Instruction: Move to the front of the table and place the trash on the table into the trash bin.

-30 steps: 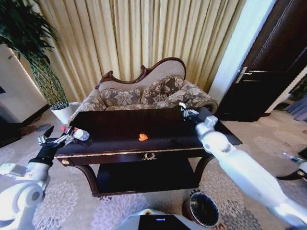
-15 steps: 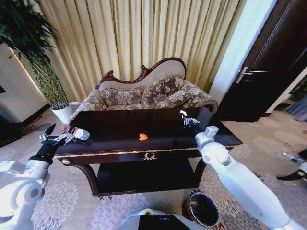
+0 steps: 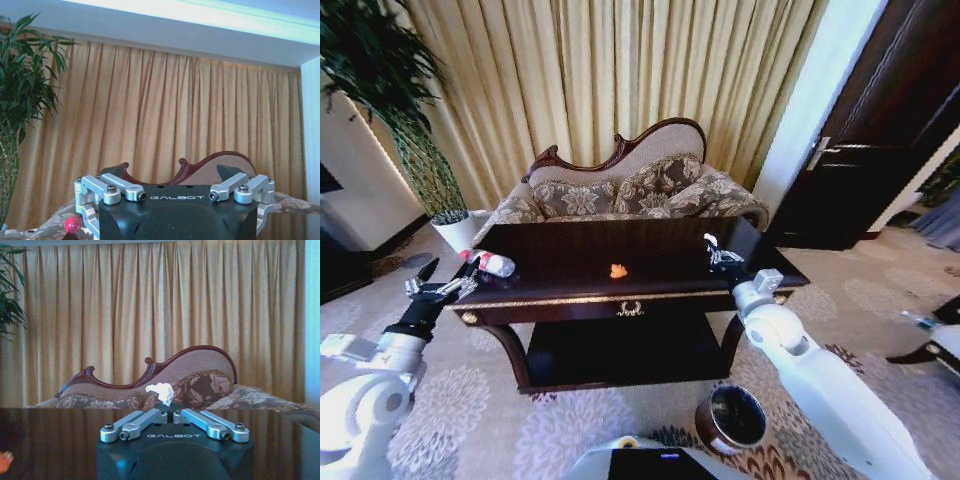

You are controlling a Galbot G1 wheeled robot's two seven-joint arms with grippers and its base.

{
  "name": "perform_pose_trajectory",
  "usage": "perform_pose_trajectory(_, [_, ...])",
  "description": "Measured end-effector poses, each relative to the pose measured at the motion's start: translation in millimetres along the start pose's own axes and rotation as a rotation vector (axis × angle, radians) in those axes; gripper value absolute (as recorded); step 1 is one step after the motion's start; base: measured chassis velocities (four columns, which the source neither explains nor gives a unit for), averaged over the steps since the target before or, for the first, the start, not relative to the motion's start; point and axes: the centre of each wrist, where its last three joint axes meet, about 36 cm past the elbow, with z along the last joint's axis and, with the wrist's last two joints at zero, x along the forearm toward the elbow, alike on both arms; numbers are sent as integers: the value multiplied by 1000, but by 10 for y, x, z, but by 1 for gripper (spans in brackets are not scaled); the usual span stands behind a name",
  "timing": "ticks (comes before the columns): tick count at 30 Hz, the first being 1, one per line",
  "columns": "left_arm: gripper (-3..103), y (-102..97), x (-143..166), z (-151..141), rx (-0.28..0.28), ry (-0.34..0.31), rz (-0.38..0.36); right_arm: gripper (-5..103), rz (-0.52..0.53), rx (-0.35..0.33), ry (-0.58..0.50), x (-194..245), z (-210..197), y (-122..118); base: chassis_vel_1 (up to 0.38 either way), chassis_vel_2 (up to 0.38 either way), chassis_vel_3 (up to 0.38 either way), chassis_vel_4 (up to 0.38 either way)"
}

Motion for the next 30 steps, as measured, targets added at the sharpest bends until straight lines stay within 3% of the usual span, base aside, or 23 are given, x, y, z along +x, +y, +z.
perform_pose_trajectory(7, [100, -8, 29, 18, 4, 2, 1, 1, 32, 15, 53, 20, 133, 48, 145, -132, -137, 135])
perform_pose_trajectory(13, [100, -7, 43, 26, 5, 1, -1, 1, 98, 50, 180, 120, 402, -1, 0, 0, 0, 0])
perform_pose_trajectory(21, [100, -9, 51, 34, 9, -1, -1, 1, 204, 67, 393, 484, 832, -269, -14, 15, 18, -21])
perform_pose_trajectory(30, [100, -9, 69, 108, 21, 3, 0, 1, 290, 154, 639, 798, 1759, -578, 0, 0, 0, 0])
